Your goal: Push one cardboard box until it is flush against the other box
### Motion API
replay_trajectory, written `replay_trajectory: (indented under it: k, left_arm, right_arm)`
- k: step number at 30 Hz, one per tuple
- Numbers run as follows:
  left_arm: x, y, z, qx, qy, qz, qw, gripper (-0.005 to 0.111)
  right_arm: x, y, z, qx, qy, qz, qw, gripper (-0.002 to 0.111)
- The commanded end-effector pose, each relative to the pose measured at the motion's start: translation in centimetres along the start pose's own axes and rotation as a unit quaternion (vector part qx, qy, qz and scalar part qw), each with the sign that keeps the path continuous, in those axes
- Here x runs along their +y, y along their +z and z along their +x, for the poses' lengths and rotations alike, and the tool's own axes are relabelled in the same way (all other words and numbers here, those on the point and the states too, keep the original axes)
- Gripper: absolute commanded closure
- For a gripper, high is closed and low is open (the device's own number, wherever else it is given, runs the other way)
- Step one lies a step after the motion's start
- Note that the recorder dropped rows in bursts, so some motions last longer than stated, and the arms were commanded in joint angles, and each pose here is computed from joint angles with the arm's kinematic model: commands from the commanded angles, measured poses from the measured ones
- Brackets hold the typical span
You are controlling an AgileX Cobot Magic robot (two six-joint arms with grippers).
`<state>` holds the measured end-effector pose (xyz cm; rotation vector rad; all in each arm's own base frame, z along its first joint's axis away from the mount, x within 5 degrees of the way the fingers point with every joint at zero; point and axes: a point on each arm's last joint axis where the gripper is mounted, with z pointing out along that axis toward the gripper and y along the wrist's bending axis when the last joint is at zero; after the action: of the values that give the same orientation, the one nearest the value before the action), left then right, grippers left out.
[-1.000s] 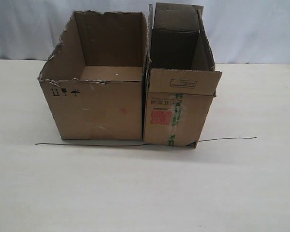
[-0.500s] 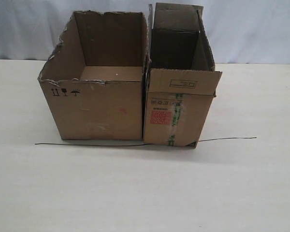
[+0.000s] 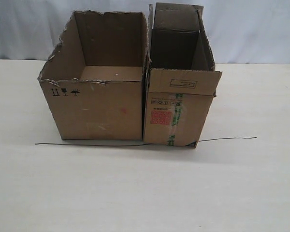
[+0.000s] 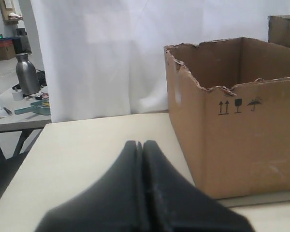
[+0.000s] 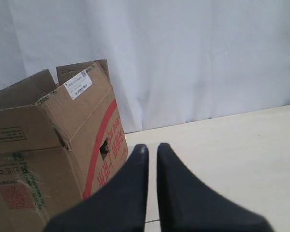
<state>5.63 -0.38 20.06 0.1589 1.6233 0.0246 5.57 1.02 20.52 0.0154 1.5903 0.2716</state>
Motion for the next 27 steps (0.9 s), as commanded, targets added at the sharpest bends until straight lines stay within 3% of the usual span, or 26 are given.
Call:
replay_trajectory:
  k: [1,11,20,27]
  left_arm:
    - [-0.01,0.0,0.03,-0.003,0.0,0.0,1.0,0.107]
    - [-0.01,0.0,0.02,-0.004,0.0,0.0,1.0,0.107]
    - [-0.01,0.0,0.02,-0.004,0.0,0.0,1.0,0.107]
    - [-0.01,0.0,0.02,-0.004,0.0,0.0,1.0,0.107]
  right_arm:
    - [-0.05,-0.02,0.13,0.001,-0.003,0.003,1.0,0.103]
    - [-0.05,-0.02,0.13,0.001,-0.003,0.003,1.0,0.103]
    - [-0.5,-0.03,0.33,0.015,-0.115,0.025,0.993,0.103]
    - [-0.64,-0.05,0.5,0.025,-0.108,0.034,0.993,0.103]
